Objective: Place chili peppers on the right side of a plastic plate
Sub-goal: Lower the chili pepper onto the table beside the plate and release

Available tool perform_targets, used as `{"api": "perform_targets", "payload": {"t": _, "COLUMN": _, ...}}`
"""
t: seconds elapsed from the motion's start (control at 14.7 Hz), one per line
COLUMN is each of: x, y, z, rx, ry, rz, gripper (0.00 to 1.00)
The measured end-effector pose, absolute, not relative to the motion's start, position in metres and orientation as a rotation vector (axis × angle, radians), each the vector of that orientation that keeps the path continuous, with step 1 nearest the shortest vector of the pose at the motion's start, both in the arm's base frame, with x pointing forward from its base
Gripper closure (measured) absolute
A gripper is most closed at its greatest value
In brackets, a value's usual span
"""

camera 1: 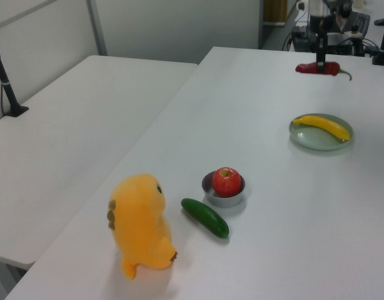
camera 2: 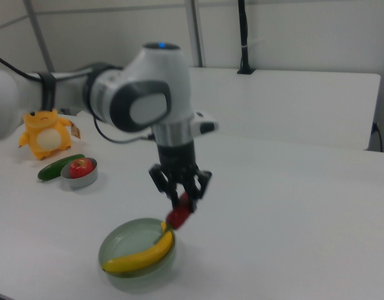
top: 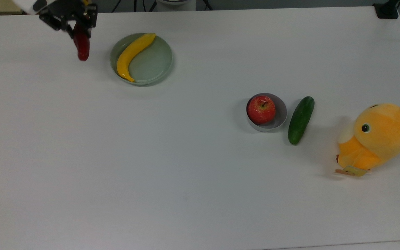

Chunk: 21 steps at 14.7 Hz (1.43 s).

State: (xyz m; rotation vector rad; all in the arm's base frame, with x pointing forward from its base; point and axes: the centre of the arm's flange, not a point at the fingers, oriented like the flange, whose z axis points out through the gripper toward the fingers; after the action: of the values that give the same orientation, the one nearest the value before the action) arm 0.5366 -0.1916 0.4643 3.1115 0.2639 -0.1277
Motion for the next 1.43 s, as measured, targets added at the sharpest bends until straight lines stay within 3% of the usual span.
{"api": "perform_targets", "payload": {"t": 0.34, "x": 0.501, "y": -0.241, "z": 0.368, "rx": 3.128, "ry": 0.312, "rz": -0.214, "gripper": 0.59}}
{"api": "perform_targets", "payload": {"t": 0.61, "x": 0.503, "y": -0.242, "z": 0.332, "rx": 3.127, "ry": 0.324, "rz": -0.278, "gripper": 0.59}}
{"api": "perform_targets", "payload": {"t": 0.81, "x": 0.503, "y": -0.242, "z": 0.331, "rx": 3.127, "ry": 0.326, "rz": -0.281, "gripper": 0.51}}
{"api": "perform_targets", "payload": {"t": 1.15, "x": 0.504, "y": -0.242, "z": 0.331, "rx": 3.127, "ry": 0.326, "rz": -0.279, "gripper": 0.04}}
{"api": "perform_targets", "payload": {"t": 1.29, "x": 0.505, "y": -0.242, "z": 0.341, "rx": 3.126, "ry": 0.326, "rz": -0.263, "gripper": 0.00}}
{"api": "perform_targets", "payload": {"t": 1.43, "x": 0.511, "y": -0.237, "z": 0.379, "rx": 3.148, "ry": 0.232, "rz": -0.234, "gripper": 0.00}}
